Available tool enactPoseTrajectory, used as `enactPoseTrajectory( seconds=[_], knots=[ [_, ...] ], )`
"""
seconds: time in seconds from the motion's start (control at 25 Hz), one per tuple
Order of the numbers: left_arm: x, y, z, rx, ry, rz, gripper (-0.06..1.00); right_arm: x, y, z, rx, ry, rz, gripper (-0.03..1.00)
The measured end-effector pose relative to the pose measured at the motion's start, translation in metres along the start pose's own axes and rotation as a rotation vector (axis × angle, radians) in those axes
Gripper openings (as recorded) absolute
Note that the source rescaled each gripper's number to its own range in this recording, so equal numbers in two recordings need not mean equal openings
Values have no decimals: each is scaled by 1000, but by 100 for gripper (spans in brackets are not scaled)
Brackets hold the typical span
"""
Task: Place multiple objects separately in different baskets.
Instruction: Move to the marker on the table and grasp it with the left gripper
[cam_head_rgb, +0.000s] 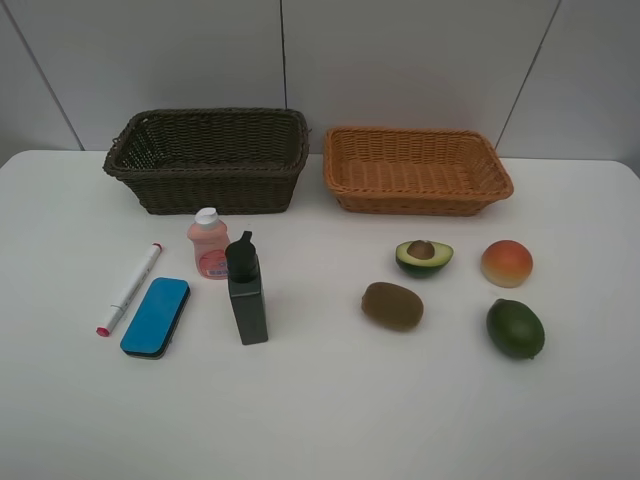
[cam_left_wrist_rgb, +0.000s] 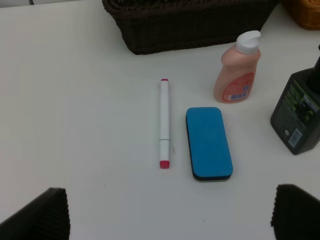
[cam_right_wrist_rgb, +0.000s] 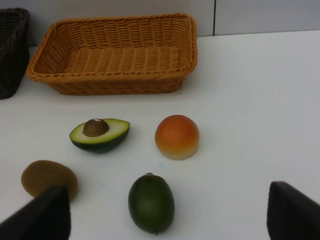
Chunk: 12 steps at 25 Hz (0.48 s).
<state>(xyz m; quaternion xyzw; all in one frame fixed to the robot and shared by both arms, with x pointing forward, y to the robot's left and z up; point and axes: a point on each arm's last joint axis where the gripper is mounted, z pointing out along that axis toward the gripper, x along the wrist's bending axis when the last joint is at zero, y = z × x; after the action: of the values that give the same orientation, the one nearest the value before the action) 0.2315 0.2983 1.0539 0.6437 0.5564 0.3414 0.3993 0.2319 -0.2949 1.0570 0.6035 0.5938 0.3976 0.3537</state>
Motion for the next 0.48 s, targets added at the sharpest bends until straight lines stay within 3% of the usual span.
enactPoseTrajectory(
  seconds=[0.48],
  knots=[
    [0,0,0,0,0,0,100,0,0,0,0,0,0,100]
  ],
)
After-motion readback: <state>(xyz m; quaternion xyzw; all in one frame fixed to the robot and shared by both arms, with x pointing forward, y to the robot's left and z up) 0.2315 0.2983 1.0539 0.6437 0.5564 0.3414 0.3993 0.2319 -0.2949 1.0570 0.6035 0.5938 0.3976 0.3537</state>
